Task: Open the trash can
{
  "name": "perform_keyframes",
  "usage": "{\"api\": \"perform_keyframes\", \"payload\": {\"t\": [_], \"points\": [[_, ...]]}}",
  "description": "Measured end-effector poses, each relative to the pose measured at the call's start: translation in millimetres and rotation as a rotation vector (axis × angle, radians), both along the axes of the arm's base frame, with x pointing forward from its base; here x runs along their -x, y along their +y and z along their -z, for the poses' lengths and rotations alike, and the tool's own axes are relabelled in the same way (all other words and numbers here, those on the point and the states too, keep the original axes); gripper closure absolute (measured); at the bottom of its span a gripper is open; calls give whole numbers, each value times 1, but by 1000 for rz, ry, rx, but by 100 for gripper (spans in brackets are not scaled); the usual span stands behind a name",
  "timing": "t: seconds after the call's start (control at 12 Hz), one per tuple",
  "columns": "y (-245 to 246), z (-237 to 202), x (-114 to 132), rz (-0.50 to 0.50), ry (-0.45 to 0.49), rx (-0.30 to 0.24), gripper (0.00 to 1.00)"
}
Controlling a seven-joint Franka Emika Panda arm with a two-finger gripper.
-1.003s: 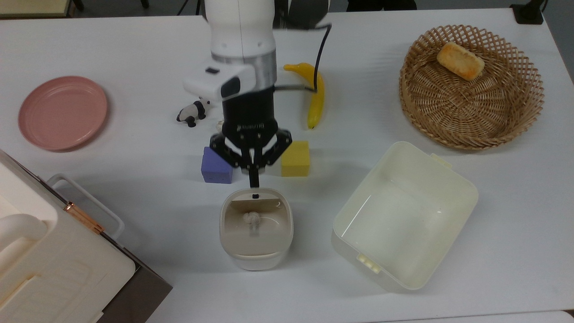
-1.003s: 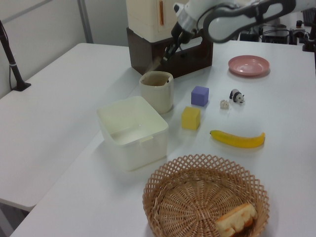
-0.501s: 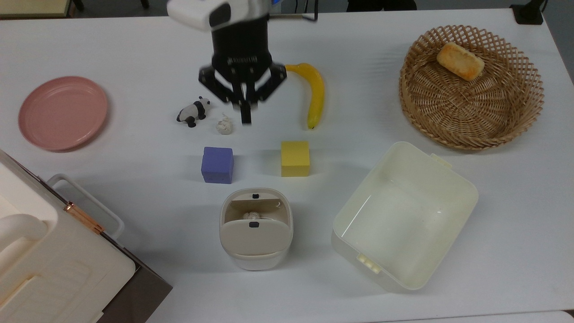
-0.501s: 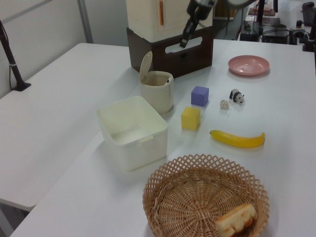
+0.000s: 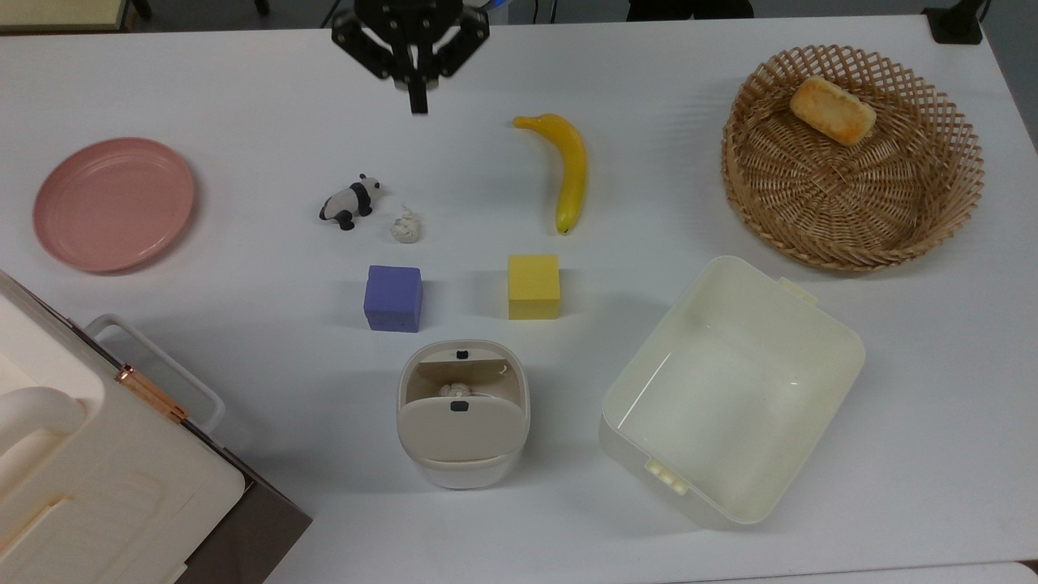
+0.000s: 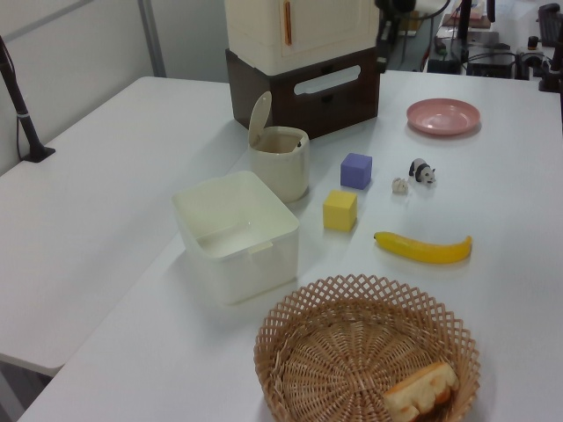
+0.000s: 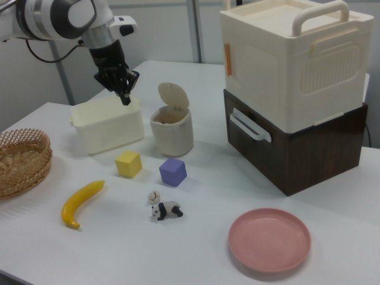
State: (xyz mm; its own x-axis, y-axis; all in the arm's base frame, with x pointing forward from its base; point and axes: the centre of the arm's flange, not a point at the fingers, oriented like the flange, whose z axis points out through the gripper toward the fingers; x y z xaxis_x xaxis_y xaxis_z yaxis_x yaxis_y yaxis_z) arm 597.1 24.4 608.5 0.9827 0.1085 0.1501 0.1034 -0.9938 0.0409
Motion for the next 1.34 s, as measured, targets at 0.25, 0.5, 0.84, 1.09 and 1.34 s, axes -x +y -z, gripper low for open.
{"api": "perform_keyframes", "payload": {"t": [0.25,0.5,0.84,1.09,1.34], "points": [[-14,-7,23,14,74,6,89],[-21,-6,29,20,98,33,47],[-22,-5,29,20,102,36,0],[-23,0,35,25,157,38,0],[-25,1,37,33,177,38,0]]}}
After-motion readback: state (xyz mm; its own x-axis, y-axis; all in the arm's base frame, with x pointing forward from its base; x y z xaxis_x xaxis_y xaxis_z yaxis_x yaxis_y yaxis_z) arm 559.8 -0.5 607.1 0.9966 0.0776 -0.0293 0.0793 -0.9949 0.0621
